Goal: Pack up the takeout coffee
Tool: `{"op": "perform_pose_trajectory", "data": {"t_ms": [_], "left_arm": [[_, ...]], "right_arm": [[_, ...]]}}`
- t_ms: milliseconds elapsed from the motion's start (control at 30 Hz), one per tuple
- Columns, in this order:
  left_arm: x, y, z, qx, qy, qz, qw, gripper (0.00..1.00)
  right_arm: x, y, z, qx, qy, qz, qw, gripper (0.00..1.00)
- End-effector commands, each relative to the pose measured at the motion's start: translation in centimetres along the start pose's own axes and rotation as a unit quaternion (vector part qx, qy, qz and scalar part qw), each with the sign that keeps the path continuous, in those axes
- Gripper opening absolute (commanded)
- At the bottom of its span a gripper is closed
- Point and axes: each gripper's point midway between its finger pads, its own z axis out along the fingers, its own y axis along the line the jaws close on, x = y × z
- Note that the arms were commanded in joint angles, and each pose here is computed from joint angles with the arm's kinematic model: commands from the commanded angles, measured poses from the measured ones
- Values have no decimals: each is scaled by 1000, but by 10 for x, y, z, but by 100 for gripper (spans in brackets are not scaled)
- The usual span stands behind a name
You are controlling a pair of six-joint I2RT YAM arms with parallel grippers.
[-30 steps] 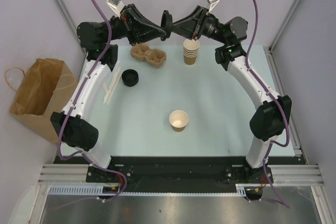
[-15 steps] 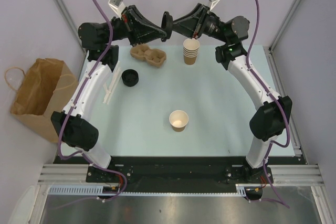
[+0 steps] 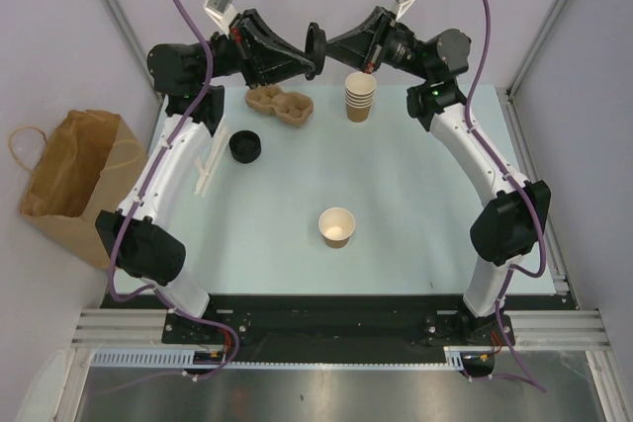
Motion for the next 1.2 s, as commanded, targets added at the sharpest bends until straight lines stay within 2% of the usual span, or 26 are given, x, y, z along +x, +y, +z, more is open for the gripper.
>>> {"op": "perform_pose_trajectory", "data": {"t_ms": [0,33,133,200,233,267,300,400,433,467,500,533,567,600,633,667,700,767,800,833,900,933,967,1067,1100,1167], "left_arm": [[-6,-6,-1,-4,-1,20,1000,28],[-6,-1,-3,-14,-4,11,1000,43],[-4,12,-12,-40,-5,8,999,63],[-1,23,-18,-59,-7,5,998,68],[0,31,-25,-76,-9,-4,997,80],[2,37,-30,-86,-9,2,996,83],[9,45,-37,-101,-7,-13,995,97],[19,68,-66,-154,-12,-21,988,99],[19,66,-72,-167,-14,-15,986,99],[21,75,-80,-191,-16,15,981,99],[36,85,-91,-219,-5,-8,976,99],[37,81,-95,-231,4,12,973,100],[41,88,-101,-250,24,62,966,99],[52,98,-110,-291,35,37,955,99],[55,101,-115,-308,42,43,949,99],[60,105,-121,-323,55,53,943,100],[68,113,-131,-361,65,35,930,100],[77,122,-142,-388,87,37,917,99],[84,127,-151,-415,99,25,904,99],[88,129,-156,-427,106,24,898,100],[104,129,-162,-447,127,12,885,99],[108,137,-176,-492,129,8,861,99],[116,137,-179,-508,131,-5,851,99],[146,129,-189,-527,129,-61,838,100],[162,128,-192,-526,128,-80,837,100],[167,115,-187,-515,103,-112,843,99]], "right_arm": [[-17,16,-3,-8,-9,-41,999,0],[-17,15,-4,-4,-8,-41,999,0],[-15,8,-8,7,-2,-36,999,0],[-13,3,-12,15,3,-31,999,0],[-13,0,-14,20,5,-38,999,0],[-9,-3,-16,26,16,-32,999,0],[-8,-5,-18,31,21,-32,999,0],[0,-21,-30,70,48,-30,996,0],[2,-27,-35,79,59,-61,993,0],[13,-35,-42,108,83,-45,990,0],[17,-35,-45,120,97,-52,987,0],[37,-42,-55,150,131,-14,980,0],[39,-42,-54,154,152,-79,973,0],[49,-47,-59,171,173,-84,966,0],[67,-53,-70,204,208,-65,955,0],[79,-53,-71,202,235,-92,946,0],[84,-54,-74,206,255,-115,938,0],[110,-57,-91,244,313,-113,911,0],[123,-52,-90,229,345,-149,898,0],[138,-54,-104,252,384,-146,876,0],[164,-46,-105,227,441,-184,848,0],[176,-47,-119,241,477,-184,825,0],[185,-45,-121,237,496,-191,813,0],[207,-42,-130,231,542,-204,782,0],[211,-43,-133,235,549,-206,775,0],[224,-45,-140,248,573,-206,754,0]]}}
